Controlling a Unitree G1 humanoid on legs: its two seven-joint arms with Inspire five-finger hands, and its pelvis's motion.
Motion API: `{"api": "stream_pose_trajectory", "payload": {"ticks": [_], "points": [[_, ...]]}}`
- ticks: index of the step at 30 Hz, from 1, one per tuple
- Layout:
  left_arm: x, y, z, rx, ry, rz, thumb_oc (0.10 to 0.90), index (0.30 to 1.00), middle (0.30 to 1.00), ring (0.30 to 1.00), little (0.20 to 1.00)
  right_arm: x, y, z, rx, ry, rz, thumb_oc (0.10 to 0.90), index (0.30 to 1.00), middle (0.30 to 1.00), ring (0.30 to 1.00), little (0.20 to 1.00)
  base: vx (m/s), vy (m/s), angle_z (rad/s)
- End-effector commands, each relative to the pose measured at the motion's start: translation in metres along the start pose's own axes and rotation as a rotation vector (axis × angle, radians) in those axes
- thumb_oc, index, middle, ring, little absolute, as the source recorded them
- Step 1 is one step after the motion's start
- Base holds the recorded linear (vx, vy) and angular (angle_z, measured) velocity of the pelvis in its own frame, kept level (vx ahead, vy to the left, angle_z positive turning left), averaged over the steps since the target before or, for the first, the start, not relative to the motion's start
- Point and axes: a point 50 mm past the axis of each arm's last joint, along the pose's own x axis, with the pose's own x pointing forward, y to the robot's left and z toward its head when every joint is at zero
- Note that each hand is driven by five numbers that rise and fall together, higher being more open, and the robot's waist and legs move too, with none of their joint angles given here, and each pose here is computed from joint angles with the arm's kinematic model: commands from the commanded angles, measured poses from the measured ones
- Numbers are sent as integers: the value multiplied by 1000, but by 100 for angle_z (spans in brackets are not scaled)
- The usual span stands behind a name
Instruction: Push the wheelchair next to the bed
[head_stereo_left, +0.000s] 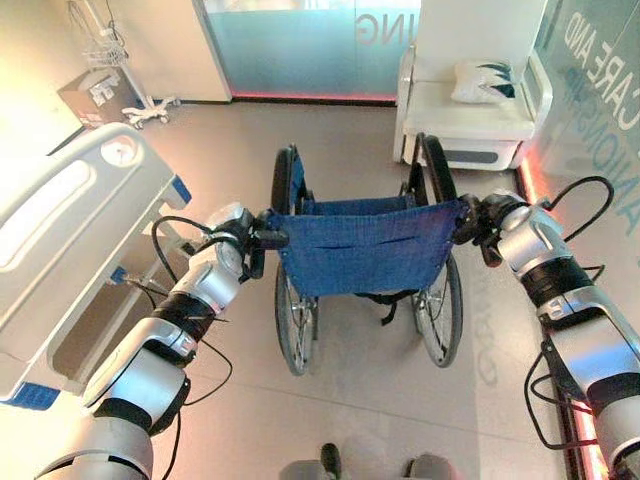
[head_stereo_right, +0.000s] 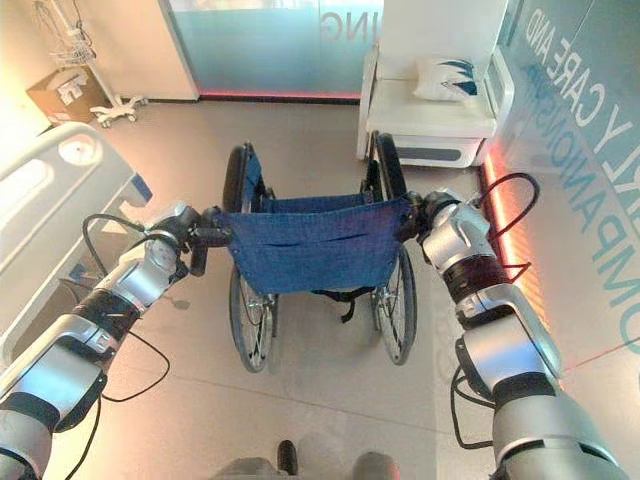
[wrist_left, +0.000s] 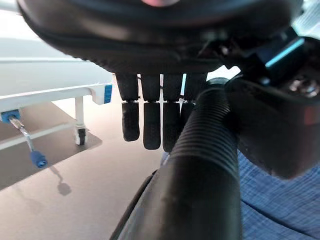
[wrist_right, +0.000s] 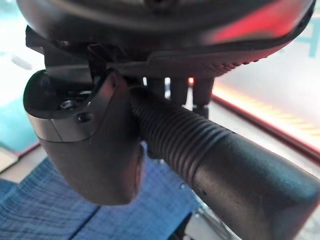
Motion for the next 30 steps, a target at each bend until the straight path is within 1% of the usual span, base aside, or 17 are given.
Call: {"api": "stream_pose_trajectory", "payload": {"ticks": [1, 3, 7, 9, 14, 17, 24, 30], "points": [[-9, -28, -32, -108, -26, -29, 400, 300, 300, 300, 300, 9, 49, -38, -218, -28, 49, 400, 300, 300, 300, 300, 439, -307, 13], [-8, -30, -24, -159, -66, -10, 400, 300, 300, 300, 300, 9, 43, -35, -201, -33, 34, 400, 300, 300, 300, 300, 479, -380, 30], [-6, -30, -20, -187, -86, -12, 400, 300, 300, 300, 300, 12, 30, -37, -138, -15, 40, 400, 300, 300, 300, 300, 283, -375, 54], [-6, -34, -22, -202, -81, -24, 400, 300, 300, 300, 300, 13, 33, -40, -125, -7, 60, 400, 300, 300, 300, 300, 381, -357, 44], [-10, -55, -27, -188, -41, -71, 400, 300, 300, 300, 300, 13, 60, -61, -92, 13, 131, 400, 300, 300, 300, 300, 434, -318, 33], [-8, -60, -27, -166, -21, -105, 400, 300, 300, 300, 300, 12, 65, -64, -69, 16, 148, 400, 300, 300, 300, 300, 291, -231, 29], [-6, -71, -28, -148, -16, -124, 400, 300, 300, 300, 300, 13, 66, -66, -84, 37, 172, 400, 300, 300, 300, 300, 332, -114, 4], [-5, -56, -22, -171, -47, -62, 400, 300, 300, 300, 300, 11, 69, -38, -111, -26, 138, 400, 300, 300, 300, 300, 429, 66, 1]]}}
